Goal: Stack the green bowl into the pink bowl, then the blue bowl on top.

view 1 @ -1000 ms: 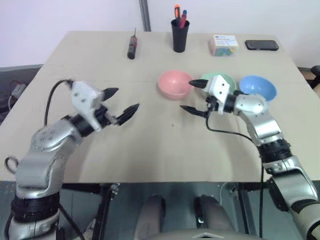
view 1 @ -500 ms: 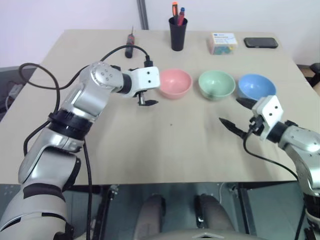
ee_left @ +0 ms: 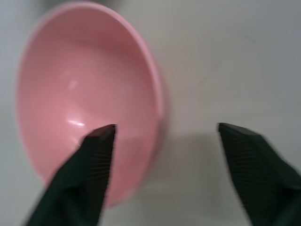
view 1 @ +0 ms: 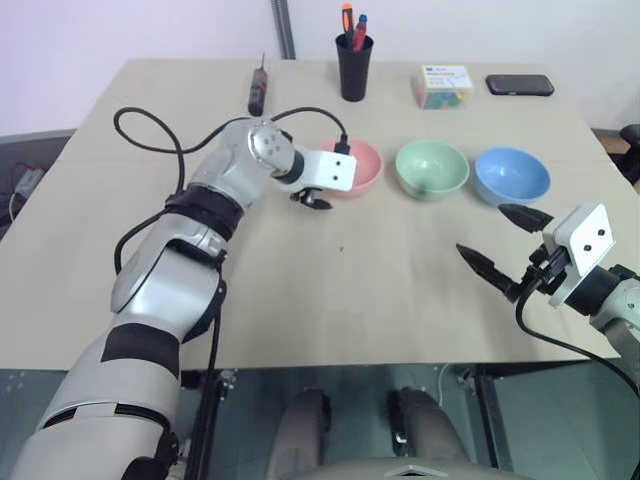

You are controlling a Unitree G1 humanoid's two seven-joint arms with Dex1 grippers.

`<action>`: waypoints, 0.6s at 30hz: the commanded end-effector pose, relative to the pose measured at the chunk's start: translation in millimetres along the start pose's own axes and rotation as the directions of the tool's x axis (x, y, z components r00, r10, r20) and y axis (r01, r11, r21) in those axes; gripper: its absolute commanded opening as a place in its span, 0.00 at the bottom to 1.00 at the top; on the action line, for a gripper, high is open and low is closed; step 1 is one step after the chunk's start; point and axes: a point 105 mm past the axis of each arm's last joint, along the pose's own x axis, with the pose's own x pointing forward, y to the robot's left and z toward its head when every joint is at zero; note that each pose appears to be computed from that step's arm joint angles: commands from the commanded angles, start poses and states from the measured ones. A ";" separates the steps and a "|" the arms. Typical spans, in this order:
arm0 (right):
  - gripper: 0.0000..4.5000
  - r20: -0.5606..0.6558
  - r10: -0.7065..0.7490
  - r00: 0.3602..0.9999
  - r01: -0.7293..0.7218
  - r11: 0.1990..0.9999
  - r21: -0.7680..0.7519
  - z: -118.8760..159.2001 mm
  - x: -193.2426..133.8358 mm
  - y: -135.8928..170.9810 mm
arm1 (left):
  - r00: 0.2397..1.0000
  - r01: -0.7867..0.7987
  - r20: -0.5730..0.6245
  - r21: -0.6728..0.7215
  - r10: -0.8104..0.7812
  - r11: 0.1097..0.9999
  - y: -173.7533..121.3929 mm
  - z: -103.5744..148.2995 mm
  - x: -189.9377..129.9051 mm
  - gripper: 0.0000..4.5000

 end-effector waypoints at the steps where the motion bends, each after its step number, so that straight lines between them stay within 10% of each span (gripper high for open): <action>1: 1.00 0.044 -0.008 0.999 0.010 0.999 -0.049 13.1 -1.0 -0.2 | 0.999 -0.033 0.020 0.048 0.032 0.998 12.6 12.3 -4.9 0.33; 5: 1.00 0.045 -0.007 0.999 0.010 0.998 -0.056 13.7 0.1 0.5 | 0.999 -0.021 0.030 0.060 0.020 0.998 11.6 15.1 -1.9 0.01; 18: 1.00 0.039 -0.020 0.999 0.023 0.997 -0.068 11.4 -1.6 0.3 | 0.940 0.221 0.213 0.208 -0.265 0.953 -51.3 42.6 -43.7 0.01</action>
